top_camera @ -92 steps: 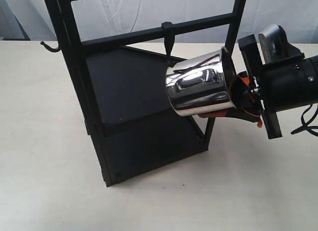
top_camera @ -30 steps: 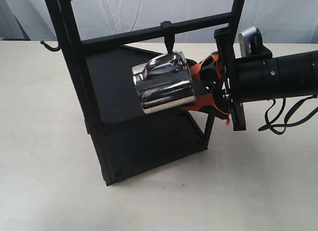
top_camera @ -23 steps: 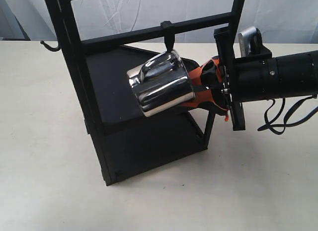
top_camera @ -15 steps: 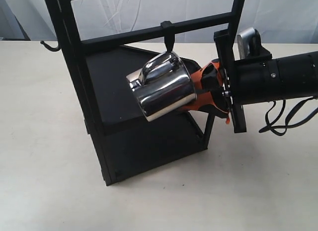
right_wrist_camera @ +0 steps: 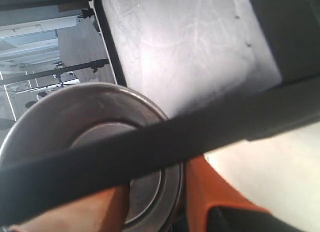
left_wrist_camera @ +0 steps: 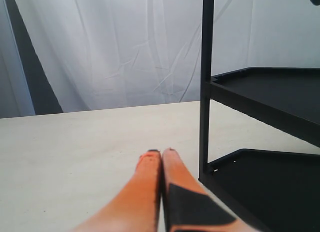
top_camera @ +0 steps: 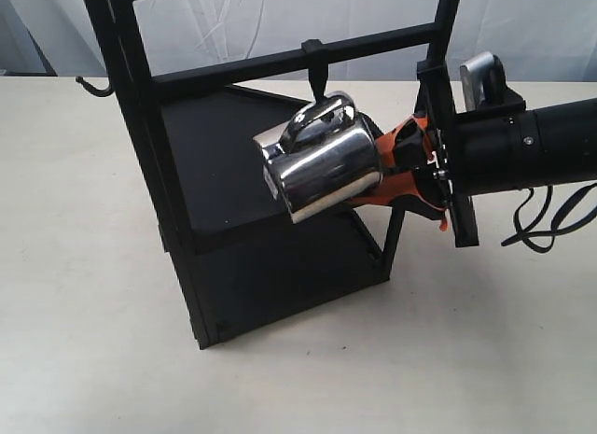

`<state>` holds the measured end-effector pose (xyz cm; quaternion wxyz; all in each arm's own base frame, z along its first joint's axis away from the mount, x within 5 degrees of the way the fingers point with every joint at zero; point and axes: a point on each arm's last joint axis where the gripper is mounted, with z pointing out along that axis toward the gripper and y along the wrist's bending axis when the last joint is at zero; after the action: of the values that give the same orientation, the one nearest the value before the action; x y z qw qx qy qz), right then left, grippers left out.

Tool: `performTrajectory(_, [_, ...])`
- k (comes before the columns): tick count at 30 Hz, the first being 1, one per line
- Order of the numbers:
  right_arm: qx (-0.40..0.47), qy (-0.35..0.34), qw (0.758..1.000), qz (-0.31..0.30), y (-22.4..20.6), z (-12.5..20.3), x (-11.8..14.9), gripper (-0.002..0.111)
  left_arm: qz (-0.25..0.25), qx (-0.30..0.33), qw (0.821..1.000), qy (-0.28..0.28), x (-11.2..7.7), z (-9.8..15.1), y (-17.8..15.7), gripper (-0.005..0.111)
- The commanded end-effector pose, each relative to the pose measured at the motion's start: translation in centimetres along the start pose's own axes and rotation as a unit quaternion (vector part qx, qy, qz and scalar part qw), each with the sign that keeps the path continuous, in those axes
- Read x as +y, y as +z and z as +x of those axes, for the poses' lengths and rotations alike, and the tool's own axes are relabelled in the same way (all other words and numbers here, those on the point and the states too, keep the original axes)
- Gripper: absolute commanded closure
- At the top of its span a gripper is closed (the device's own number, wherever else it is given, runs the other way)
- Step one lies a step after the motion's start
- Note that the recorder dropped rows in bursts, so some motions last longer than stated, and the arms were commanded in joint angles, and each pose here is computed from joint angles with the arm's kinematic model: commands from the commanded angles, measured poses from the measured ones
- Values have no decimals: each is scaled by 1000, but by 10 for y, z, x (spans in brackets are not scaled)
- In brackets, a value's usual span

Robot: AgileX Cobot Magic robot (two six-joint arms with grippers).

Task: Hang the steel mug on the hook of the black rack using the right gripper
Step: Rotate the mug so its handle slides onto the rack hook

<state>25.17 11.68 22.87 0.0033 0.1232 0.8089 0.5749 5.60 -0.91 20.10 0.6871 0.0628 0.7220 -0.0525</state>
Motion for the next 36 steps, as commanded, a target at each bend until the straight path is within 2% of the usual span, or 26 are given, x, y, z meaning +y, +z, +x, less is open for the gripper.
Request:
performTrajectory(1, [-6, -18, 1000, -7, -5, 4, 6, 74, 2, -5, 1000, 0, 0, -1, 0, 105])
performTrajectory(11, [-11, -26, 1000, 1, -6, 4, 7, 73, 2, -5, 1000, 0, 0, -1, 0, 105])
performTrajectory(18, [-13, -38, 999, 2, -6, 4, 7, 55, 2, -5, 1000, 0, 0, -1, 0, 105])
performTrajectory(36, [3, -48, 999, 17, -6, 7, 4, 55, 2, -5, 1000, 0, 0, -1, 0, 105])
